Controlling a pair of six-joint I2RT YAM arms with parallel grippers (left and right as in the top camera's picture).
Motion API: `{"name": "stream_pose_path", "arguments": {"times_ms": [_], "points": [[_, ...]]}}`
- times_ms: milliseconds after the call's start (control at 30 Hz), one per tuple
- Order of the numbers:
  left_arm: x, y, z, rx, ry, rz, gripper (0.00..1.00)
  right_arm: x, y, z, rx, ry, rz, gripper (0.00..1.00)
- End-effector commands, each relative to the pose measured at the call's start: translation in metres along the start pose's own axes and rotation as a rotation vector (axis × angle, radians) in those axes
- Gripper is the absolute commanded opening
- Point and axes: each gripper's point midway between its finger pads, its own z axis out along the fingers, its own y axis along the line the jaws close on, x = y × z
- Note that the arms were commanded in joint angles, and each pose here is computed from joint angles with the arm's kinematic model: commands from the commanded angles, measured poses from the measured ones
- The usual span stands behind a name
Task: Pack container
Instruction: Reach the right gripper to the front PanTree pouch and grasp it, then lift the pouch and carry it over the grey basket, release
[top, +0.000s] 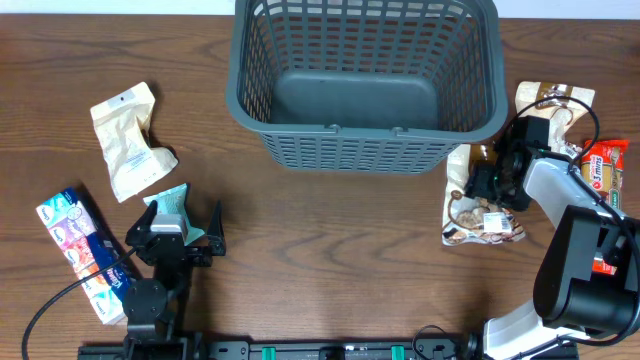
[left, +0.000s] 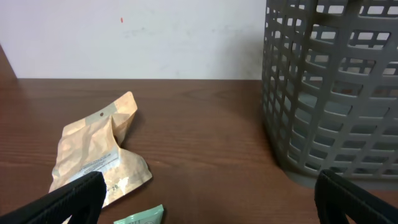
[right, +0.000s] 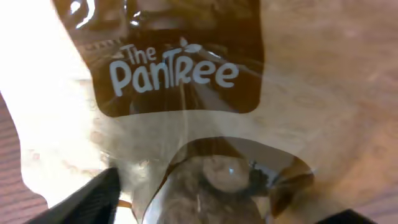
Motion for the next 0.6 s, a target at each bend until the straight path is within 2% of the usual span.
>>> {"name": "stream_pose_path", "arguments": {"times_ms": [0,67,267,400,567], "points": [[0.015,0.000,0.001,0.002,0.037,-0.007,0.99,0.009,-0.001,0.011,-0.007,0.042,0.011,0.29],[0.015,0.000,0.001,0.002,0.037,-0.007,0.99,0.009,-0.001,0.011,-0.006,0.042,0.011,0.17],[0.015,0.000,0.001,0.002,0.037,-0.007,0.99,0.005,0.001,0.009,-0.015,0.027,0.017,0.01],[0.015,0.000,0.001,0.002,0.037,-0.007,0.99,-0.006,0.006,0.000,-0.045,-0.005,0.026,0.01],[0.015,0.000,0.001,0.002,0.037,-0.007,0.99,-0.040,0.005,-0.036,-0.057,-0.111,0.072,0.01]]}}
